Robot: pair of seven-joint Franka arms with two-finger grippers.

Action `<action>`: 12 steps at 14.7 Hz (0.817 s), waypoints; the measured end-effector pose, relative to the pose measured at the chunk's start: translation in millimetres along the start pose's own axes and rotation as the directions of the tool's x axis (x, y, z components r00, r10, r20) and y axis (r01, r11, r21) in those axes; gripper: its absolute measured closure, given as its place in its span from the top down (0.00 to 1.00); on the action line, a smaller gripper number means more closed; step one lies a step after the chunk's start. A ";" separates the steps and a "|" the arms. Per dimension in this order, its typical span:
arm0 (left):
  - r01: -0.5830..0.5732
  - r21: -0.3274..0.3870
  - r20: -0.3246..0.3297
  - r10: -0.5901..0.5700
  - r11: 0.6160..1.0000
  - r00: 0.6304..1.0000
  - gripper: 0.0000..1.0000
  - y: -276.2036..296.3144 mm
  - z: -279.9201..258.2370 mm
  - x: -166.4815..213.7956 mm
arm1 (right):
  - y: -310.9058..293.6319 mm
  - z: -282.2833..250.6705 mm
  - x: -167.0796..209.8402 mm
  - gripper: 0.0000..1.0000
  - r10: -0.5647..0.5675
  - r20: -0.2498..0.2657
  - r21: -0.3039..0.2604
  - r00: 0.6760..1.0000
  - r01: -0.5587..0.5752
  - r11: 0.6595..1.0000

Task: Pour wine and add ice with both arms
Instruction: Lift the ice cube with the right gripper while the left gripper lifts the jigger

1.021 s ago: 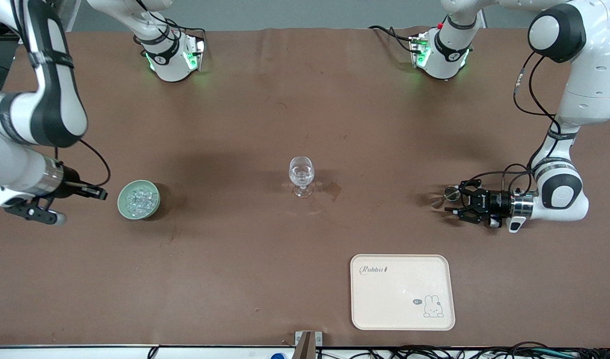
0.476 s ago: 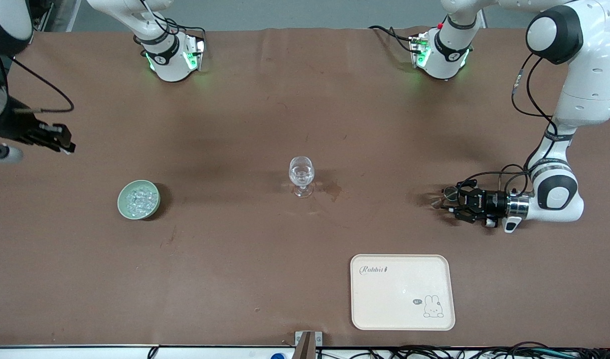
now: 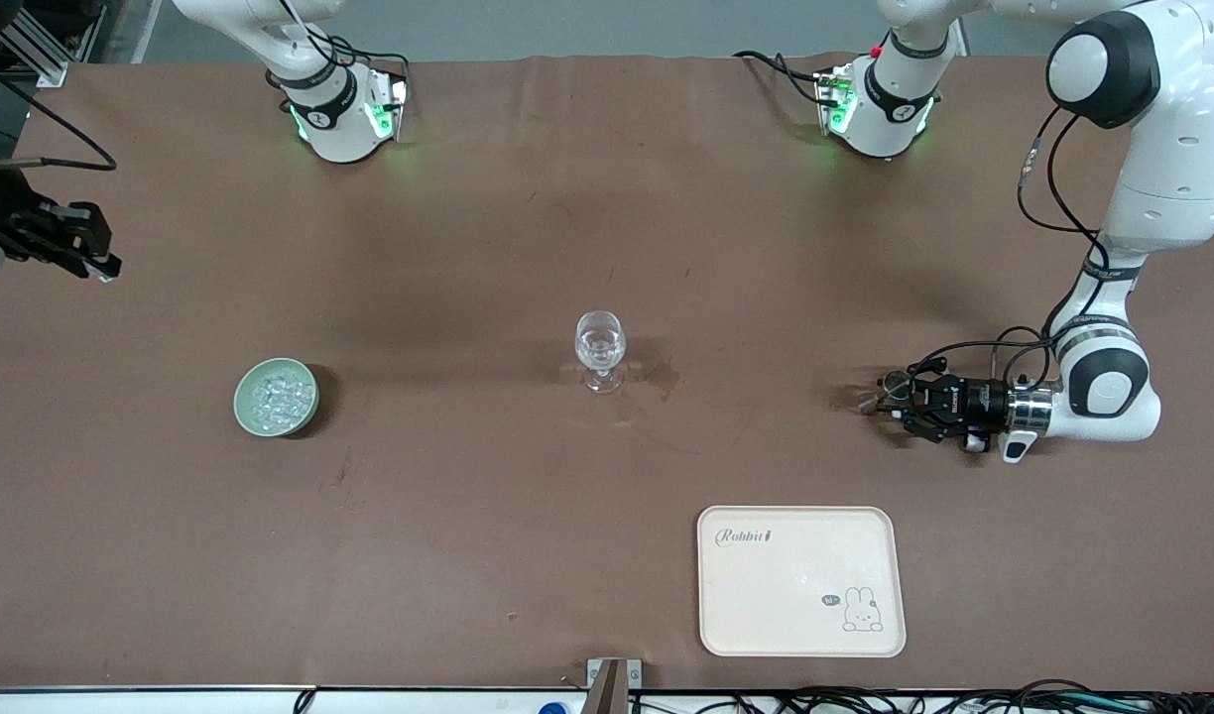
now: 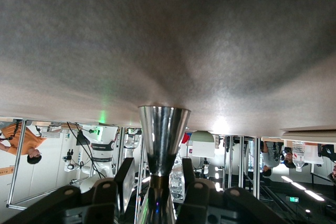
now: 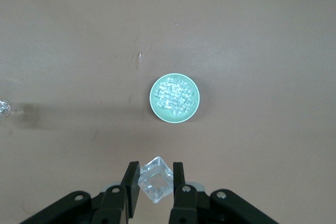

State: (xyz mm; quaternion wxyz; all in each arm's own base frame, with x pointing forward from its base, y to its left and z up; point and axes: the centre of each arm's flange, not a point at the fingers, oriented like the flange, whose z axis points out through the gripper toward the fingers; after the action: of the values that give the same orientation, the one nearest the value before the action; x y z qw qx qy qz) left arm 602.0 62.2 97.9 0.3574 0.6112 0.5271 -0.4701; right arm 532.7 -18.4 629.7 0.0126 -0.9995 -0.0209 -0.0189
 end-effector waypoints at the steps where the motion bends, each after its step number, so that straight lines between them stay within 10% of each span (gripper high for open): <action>1: 0.000 0.001 0.001 0.000 1.000 1.000 0.44 -0.1 0.3 -0.2 | 0.1 -1.5 0.1 0.30 -0.001 -0.002 0.000 1.000 0.001 1.000; 12: 0.000 0.011 0.013 0.000 1.000 1.000 0.24 -0.8 2.6 -1.6 | 1.0 5.5 3.5 0.30 -0.001 0.011 0.000 1.000 0.001 1.000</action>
State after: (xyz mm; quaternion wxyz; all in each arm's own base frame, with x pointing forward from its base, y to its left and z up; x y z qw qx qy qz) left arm 600.7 59.5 98.6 0.3577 0.6099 0.5222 -0.4769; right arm 536.4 -19.1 624.4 0.0125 -0.9996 -0.0215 -0.0132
